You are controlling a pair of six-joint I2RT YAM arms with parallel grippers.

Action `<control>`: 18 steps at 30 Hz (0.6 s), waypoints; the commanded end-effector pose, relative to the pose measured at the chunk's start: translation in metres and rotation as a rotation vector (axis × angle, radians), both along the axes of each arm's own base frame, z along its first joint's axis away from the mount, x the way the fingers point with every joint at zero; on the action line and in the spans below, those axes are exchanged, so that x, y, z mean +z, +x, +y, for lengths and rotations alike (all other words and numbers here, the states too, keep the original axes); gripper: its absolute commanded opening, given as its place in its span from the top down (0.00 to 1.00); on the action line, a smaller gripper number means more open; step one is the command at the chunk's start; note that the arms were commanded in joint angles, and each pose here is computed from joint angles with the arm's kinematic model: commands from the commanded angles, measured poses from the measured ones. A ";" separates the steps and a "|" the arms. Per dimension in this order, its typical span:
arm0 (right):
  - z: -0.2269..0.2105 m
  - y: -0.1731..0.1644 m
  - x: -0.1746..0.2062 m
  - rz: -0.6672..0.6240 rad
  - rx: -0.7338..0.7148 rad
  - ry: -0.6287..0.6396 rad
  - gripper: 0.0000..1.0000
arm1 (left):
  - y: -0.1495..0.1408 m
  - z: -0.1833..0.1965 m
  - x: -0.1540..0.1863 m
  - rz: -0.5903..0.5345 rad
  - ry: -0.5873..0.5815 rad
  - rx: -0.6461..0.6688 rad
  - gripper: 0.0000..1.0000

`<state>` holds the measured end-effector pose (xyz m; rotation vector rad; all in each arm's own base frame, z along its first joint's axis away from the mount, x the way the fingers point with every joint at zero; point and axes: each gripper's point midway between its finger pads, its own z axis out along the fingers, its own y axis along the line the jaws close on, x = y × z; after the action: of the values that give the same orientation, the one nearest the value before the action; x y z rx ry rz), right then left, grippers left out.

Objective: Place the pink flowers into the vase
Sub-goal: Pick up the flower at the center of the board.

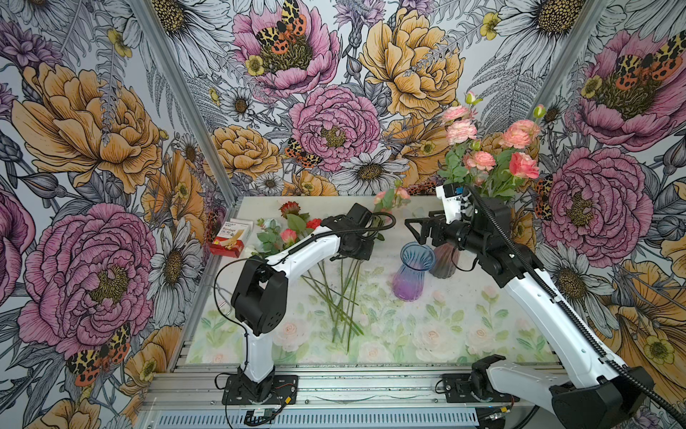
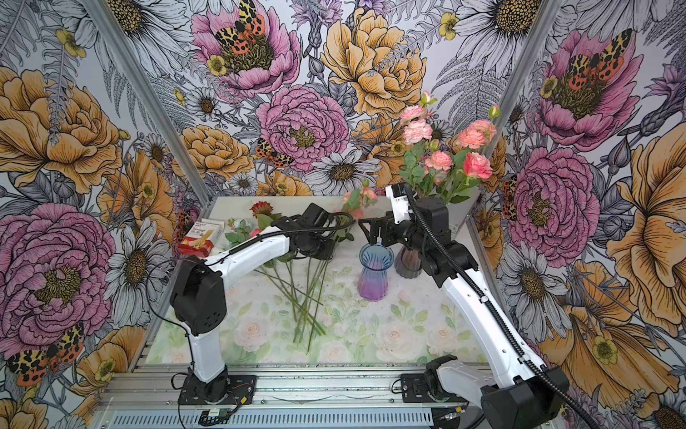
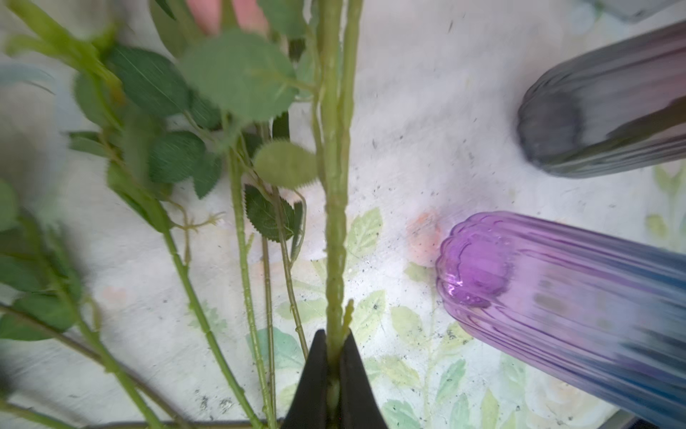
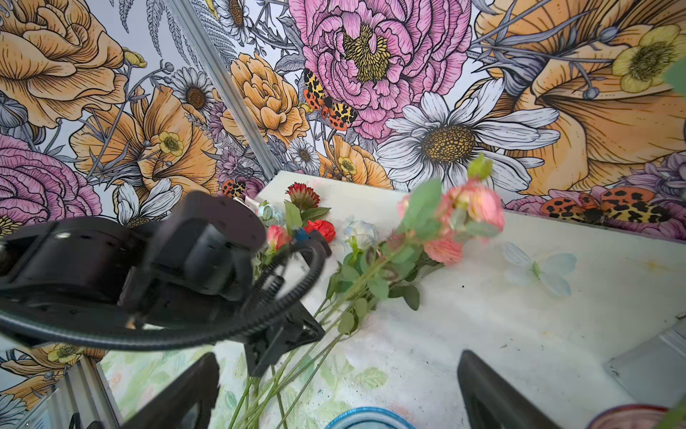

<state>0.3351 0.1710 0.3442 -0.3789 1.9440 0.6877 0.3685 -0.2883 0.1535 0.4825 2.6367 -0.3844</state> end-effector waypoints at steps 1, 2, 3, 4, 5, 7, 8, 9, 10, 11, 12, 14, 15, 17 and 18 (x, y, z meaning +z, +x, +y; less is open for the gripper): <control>-0.006 0.002 0.005 0.002 -0.039 0.010 0.01 | 0.020 0.020 0.065 -0.194 -0.055 0.057 1.00; -0.007 0.003 0.005 0.003 -0.043 0.011 0.01 | 0.022 0.025 0.073 -0.218 -0.065 0.070 1.00; -0.007 0.003 0.007 0.002 -0.047 0.015 0.01 | 0.024 0.031 0.083 -0.255 -0.078 0.091 1.00; -0.007 0.004 0.009 0.002 -0.048 0.020 0.01 | 0.025 0.036 0.093 -0.293 -0.091 0.108 1.00; -0.006 0.006 0.010 0.005 -0.051 0.024 0.01 | 0.026 0.038 0.104 -0.339 -0.110 0.121 1.00; -0.004 0.011 0.013 0.017 -0.054 0.040 0.01 | 0.023 0.039 0.118 -0.418 -0.155 0.134 0.99; -0.001 0.013 0.014 0.021 -0.049 0.046 0.01 | 0.021 0.038 0.127 -0.458 -0.184 0.133 0.99; 0.002 0.016 0.017 0.024 -0.042 0.053 0.01 | 0.019 0.037 0.135 -0.497 -0.211 0.132 0.98; 0.006 0.017 0.021 0.020 -0.034 0.057 0.01 | 0.016 0.034 0.141 -0.531 -0.230 0.126 0.98; 0.009 0.018 0.024 0.015 -0.025 0.061 0.01 | 0.013 0.031 0.145 -0.552 -0.240 0.119 0.98; 0.014 0.018 0.030 0.005 -0.015 0.067 0.01 | 0.010 0.027 0.147 -0.570 -0.252 0.108 0.98; 0.021 0.019 0.041 -0.010 0.003 0.084 0.02 | 0.001 0.018 0.155 -0.613 -0.282 0.087 0.98; 0.025 0.020 0.044 -0.011 0.012 0.095 0.02 | -0.004 0.014 0.159 -0.636 -0.302 0.075 0.98; 0.030 0.025 0.047 -0.004 0.017 0.113 0.04 | -0.014 0.007 0.167 -0.675 -0.352 0.058 0.98; 0.032 0.028 0.049 -0.002 0.020 0.121 0.06 | -0.018 0.004 0.171 -0.688 -0.382 0.053 0.98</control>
<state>0.3586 0.1952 0.3764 -0.3350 1.9245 0.7654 0.3520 -0.2767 0.2771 0.3715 2.0515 -0.4985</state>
